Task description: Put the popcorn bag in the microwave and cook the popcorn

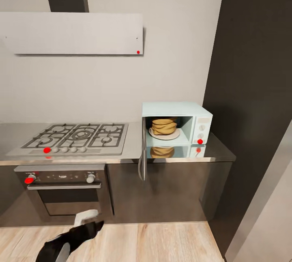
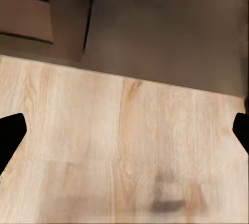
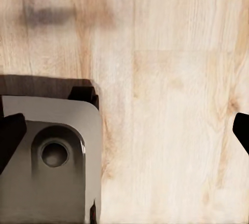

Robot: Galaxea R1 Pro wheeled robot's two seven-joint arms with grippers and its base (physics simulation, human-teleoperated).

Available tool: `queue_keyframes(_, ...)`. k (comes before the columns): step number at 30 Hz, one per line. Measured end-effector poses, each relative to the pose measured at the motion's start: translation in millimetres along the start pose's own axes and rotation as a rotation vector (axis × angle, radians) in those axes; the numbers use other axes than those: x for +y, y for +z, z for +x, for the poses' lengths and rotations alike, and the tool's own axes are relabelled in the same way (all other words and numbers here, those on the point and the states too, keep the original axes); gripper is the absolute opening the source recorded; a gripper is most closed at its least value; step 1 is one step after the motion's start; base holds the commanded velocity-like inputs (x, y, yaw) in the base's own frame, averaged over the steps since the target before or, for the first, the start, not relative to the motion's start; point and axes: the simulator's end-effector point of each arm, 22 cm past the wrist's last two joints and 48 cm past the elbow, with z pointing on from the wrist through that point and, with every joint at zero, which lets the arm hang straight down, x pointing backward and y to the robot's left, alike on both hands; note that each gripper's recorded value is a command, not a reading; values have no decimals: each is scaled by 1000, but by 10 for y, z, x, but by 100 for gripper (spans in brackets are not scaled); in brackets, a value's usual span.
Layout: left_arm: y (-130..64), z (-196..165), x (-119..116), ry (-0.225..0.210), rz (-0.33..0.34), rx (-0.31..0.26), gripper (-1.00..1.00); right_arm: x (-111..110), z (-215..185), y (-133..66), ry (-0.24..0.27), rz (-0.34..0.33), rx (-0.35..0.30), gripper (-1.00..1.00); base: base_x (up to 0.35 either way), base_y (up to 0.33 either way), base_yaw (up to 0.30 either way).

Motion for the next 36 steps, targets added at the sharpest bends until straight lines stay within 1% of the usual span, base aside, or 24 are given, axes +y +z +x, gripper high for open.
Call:
queue_keyframes(1,-6,-486,-137,13,14,-49,100,-4,56,0,0,0,7,100,0,0,0)
queue_keyframes(2,-35,-1135,-330,25,41,-136,100,-9,70,0,1,1,9,100,0,0,0)
queue_keyframes(3,-60,-1344,-406,30,50,-157,100,-15,100,-1,1,2,12,100,0,0,0)
queue_keyframes(4,-93,-1579,-481,34,61,-188,100,-21,119,-2,1,3,15,100,0,0,0)
queue_keyframes(5,-142,-1899,-582,38,75,-229,100,-34,137,-4,1,4,17,100,0,0,0)
queue_keyframes(7,-218,-2343,-737,40,97,-286,100,-51,150,-6,2,7,19,100,0,0,0)
queue_keyframes(10,-353,-2778,-982,42,137,-350,100,-44,153,-5,4,7,19,100,0,0,0)
queue_keyframes(11,-406,-2899,-1118,39,163,-370,100,-27,156,-3,11,4,22,100,0,0,0)
queue_keyframes(12,-454,-2967,-1379,24,220,-381,100,1,154,0,19,0,21,100,0,0,0)
queue_keyframes(14,-474,-2949,-1631,19,268,-379,100,28,147,4,20,-4,18,100,0,0,0)
queue_keyframes(15,-521,-2815,-2182,73,373,-364,100,67,140,8,15,-9,15,100,0,0,0)
queue_keyframes(16,-559,-2646,-2571,153,436,-344,100,71,140,9,14,-9,15,100,0,0,0)
queue_keyframes(18,-625,-2466,-2933,250,488,-337,100,71,139,10,14,-8,15,100,0,0,0)
queue_keyframes(19,-666,-2423,-3065,280,511,-349,100,67,137,9,13,-7,14,100,0,0,0)
queue_keyframes(20,-686,-2425,-3116,291,520,-364,100,65,136,9,12,-6,14,100,0,0,0)
queue_keyframes(21,-698,-2448,-3161,298,527,-393,100,63,135,9,11,-7,14,100,0,0,0)
queue_keyframes(23,-690,-2462,-3163,299,529,-409,100,57,132,8,12,-5,13,100,0,0,0)
queue_keyframes(27,-673,-2462,-3157,301,523,-414,100,44,133,7,16,-4,13,100,0,0,0)
queue_keyframes(28,-640,-2453,-3119,310,508,-415,100,-1,127,3,15,6,8,100,0,0,0)
queue_keyframes(30,-615,-2465,-3053,306,499,-420,100,42,92,11,28,9,-5,100,0,0,0)
queue_keyframes(32,-593,-2509,-2948,304,477,-427,100,133,71,21,20,-3,-12,100,0,0,0)
queue_keyframes(36,-588,-2494,-2977,304,479,-425,100,141,75,22,22,-3,-11,100,0,0,0)
